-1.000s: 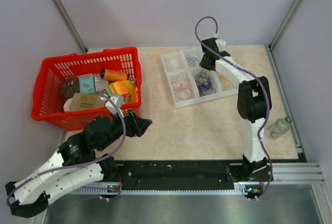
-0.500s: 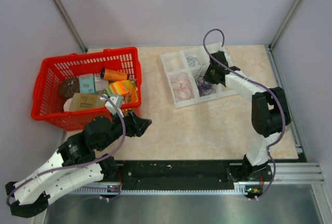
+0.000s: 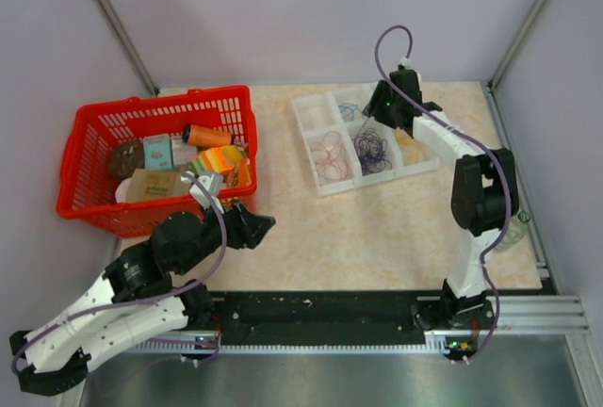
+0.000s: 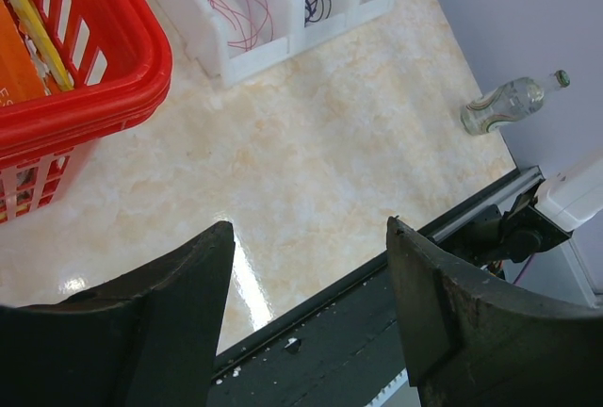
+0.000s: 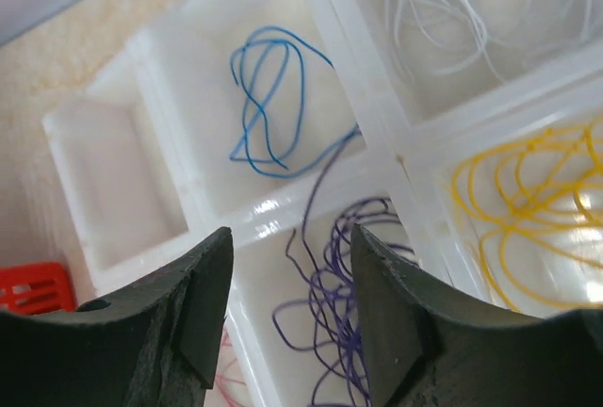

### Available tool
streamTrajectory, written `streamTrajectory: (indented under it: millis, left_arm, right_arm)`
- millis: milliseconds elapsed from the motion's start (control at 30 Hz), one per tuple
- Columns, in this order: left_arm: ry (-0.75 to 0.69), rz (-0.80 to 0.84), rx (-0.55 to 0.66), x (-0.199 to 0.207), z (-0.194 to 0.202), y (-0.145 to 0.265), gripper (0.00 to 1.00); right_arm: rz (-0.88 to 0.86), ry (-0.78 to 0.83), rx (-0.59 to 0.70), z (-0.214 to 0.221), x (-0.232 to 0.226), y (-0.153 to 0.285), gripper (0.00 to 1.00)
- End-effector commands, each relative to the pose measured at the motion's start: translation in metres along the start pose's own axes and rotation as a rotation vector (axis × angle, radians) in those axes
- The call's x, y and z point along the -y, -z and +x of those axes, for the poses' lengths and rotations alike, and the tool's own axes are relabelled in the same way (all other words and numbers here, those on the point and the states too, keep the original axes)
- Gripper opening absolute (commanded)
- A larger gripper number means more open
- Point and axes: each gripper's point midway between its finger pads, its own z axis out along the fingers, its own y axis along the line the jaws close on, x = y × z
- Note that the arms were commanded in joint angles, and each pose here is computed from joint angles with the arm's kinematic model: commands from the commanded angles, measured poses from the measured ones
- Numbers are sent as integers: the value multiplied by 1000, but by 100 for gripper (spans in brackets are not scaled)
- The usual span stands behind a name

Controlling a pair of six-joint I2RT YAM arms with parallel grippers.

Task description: Untangle the cables

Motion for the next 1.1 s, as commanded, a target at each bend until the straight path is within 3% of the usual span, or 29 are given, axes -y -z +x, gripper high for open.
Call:
streamTrajectory:
  millis: [0, 67, 133, 300, 533, 700, 900, 1067]
  left_arm:
    - [3, 32, 56, 8, -18, 10, 70]
    - [5, 25, 63, 6, -19, 12, 70]
    - [1, 19, 62, 5, -20, 13, 70]
    - [-5, 18, 54, 6, -19, 10, 70]
    - [-15, 44, 30, 14, -16, 5, 71]
    - [-11, 45, 36, 14, -17, 4, 72]
    - [-9, 41, 39, 13, -18, 5, 72]
    - [-6, 40, 42, 13, -19, 6, 72]
  right_arm:
    - [-73, 19, 39, -27, -23, -16, 49]
    - [-57, -24, 29, -26, -22, -21, 39]
    - [5, -66, 32, -28, -14, -26, 36]
    - [102, -123, 7, -16, 0, -27, 46]
    - [76, -106, -22, -8, -6, -44, 44]
    - [70, -121, -37, -1, -7, -50, 34]
    - [22, -126, -17, -2, -12, -47, 3]
    - [-41, -150, -33, -1, -21, -40, 0]
